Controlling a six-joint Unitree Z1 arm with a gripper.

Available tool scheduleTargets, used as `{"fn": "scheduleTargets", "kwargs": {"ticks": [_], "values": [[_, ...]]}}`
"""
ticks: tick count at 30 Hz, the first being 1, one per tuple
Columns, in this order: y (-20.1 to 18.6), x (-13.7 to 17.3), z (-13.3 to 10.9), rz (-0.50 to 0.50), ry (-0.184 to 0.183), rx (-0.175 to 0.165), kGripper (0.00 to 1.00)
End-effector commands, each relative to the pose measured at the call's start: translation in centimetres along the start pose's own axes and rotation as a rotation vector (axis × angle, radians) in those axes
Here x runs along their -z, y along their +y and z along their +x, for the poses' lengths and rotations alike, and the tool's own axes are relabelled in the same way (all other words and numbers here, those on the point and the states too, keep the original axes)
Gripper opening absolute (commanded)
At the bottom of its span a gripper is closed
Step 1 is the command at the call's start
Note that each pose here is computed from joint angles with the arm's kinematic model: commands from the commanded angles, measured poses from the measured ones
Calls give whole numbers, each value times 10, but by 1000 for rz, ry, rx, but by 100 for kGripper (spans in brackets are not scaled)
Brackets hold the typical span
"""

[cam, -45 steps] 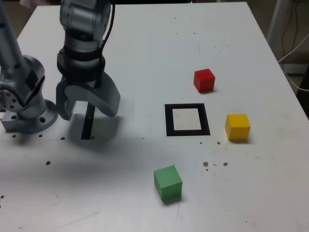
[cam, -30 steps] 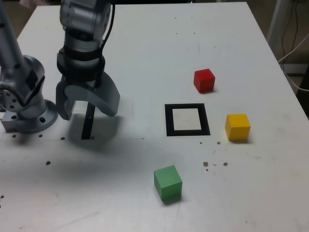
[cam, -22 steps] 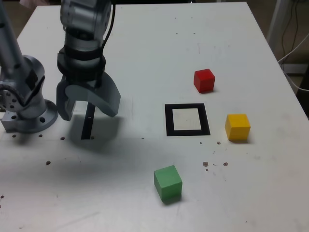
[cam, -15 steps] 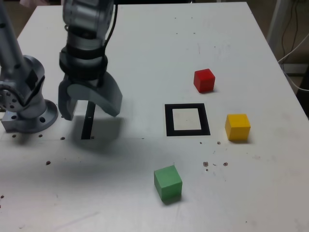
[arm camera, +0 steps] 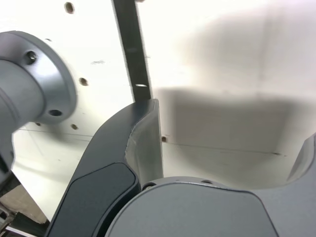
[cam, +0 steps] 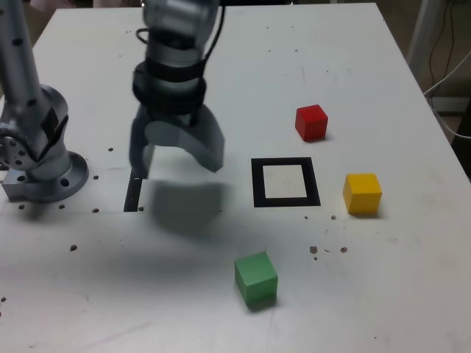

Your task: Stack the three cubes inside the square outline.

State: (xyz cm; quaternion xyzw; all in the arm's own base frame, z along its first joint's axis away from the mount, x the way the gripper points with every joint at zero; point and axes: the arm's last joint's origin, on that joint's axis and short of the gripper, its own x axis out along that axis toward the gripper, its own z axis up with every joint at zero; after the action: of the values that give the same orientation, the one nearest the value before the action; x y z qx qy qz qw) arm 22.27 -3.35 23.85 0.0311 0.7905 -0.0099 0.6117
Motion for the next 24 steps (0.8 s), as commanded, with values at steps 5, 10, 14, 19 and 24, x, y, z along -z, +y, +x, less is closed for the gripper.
{"fn": "scheduleTargets", "kwargs": {"ticks": [5,10,14,19,24], "values": [[7,-26,-7,-31,3,3,100],[19,-44,-11,-63,-10,4,100],[30,-59,-18,-82,-25,3,100],[45,-79,-28,-107,-38,-3,100],[66,-99,-33,-152,-38,0,99]]}}
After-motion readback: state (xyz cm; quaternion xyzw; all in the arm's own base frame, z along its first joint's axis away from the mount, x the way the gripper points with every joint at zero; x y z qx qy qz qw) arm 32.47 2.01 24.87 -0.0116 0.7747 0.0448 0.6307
